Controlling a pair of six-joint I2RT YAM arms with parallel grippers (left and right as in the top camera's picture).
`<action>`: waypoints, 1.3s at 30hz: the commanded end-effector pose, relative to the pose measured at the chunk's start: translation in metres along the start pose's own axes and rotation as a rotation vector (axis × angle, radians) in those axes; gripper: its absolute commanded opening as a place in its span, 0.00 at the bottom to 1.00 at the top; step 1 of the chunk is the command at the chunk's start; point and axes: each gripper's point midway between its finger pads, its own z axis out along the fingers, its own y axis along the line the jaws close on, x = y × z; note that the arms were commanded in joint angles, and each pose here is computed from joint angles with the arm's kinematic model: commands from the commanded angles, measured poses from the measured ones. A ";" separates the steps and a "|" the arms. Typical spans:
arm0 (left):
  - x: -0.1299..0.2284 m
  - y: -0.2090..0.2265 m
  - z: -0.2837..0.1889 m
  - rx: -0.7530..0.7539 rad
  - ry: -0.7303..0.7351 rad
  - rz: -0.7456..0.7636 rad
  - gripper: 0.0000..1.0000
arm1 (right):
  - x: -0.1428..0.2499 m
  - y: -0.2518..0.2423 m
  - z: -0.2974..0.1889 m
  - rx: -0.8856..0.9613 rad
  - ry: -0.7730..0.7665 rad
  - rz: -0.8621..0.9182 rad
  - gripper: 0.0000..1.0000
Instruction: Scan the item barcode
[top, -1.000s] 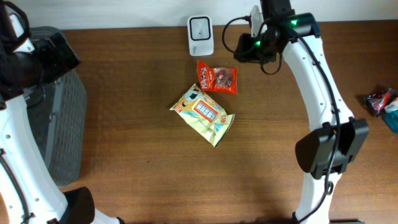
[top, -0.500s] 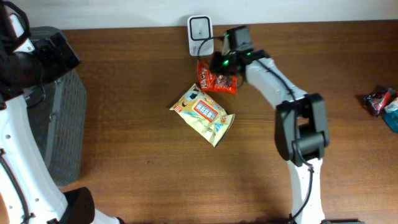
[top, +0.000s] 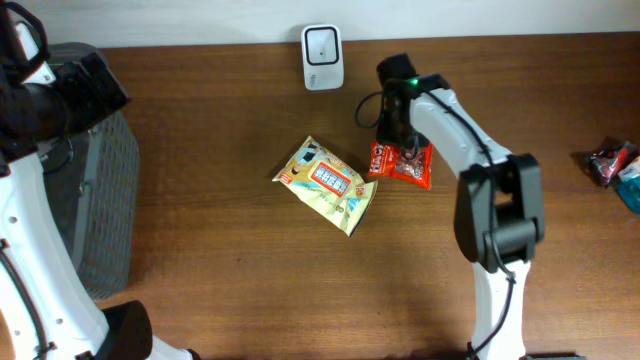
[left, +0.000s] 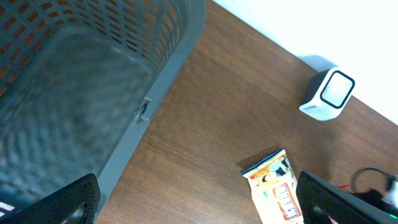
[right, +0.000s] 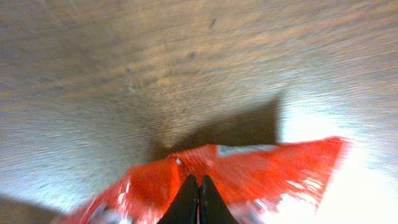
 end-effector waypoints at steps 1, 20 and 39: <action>-0.002 0.001 -0.001 0.000 -0.006 -0.016 0.99 | -0.009 0.017 -0.079 -0.159 -0.090 -0.048 0.10; -0.002 0.001 -0.001 0.000 -0.006 -0.016 0.99 | 0.043 0.016 0.006 0.362 -0.090 -0.055 1.00; -0.002 0.001 -0.001 0.000 -0.006 -0.016 0.99 | 0.011 0.079 -0.119 -0.211 -0.059 -0.195 0.04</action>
